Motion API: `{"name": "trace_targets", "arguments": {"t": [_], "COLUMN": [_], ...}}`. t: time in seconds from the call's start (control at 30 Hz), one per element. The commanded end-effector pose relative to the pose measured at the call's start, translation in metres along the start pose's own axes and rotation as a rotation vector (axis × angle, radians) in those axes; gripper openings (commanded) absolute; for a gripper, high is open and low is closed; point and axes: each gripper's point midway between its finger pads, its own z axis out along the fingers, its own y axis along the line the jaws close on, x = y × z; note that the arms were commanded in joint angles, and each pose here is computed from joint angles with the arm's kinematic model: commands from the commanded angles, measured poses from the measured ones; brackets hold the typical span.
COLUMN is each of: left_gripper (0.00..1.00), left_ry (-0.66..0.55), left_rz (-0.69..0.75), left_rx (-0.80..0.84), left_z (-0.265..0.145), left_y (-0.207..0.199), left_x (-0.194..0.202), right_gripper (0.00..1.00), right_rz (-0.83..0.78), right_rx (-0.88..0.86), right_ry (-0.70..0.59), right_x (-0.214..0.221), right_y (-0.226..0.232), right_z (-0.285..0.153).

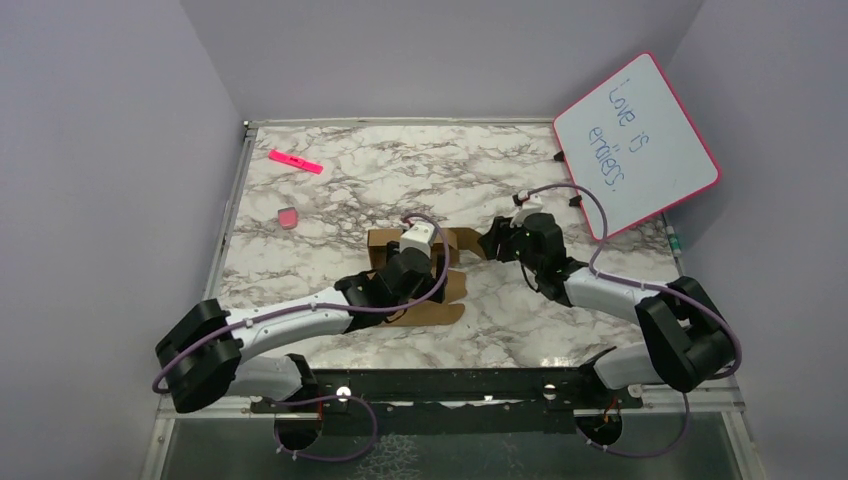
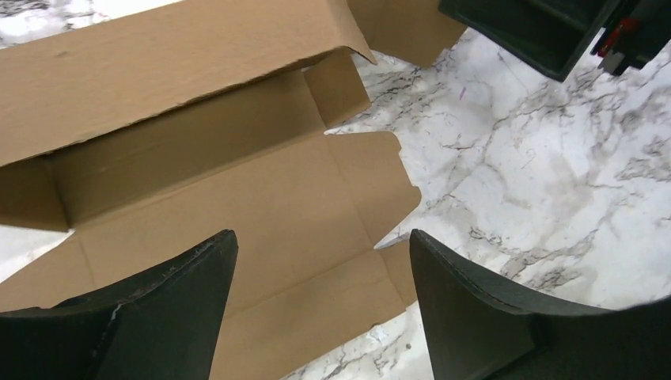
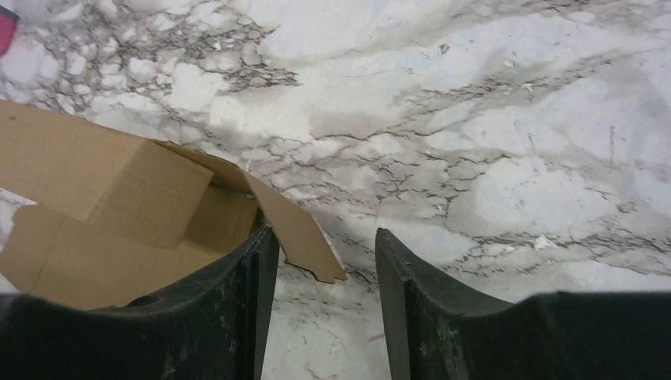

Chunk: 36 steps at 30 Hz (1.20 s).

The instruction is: Fold the paper box

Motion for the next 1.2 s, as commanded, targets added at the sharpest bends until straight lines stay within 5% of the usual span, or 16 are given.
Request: {"name": "trace_targets", "arguments": {"t": [0.0,0.37,0.8,1.17], "left_gripper": [0.81,0.82,0.82,0.67], "left_ry": [-0.076,-0.075,-0.138,-0.157], "left_rz": [0.051,0.148,0.260,0.324], "left_rx": [0.007,-0.036,-0.241,-0.337], "left_z": [0.023,0.068,0.098,0.112], "left_y": [-0.017,-0.024,0.002,0.016], "left_x": [-0.019,-0.010,-0.010,-0.017], "right_gripper": [0.48,0.08,0.03,0.02], "right_rz": [-0.034,-0.101,-0.158,-0.179], "right_rx": [-0.112,-0.185,-0.224,-0.246], "right_ry": [-0.072,-0.018,-0.018,-0.026], "right_x": [-0.019,-0.003,-0.001,-0.002], "right_y": [0.020,0.028,0.032,0.035], "right_z": [0.009,0.005,0.002,-0.002]}}
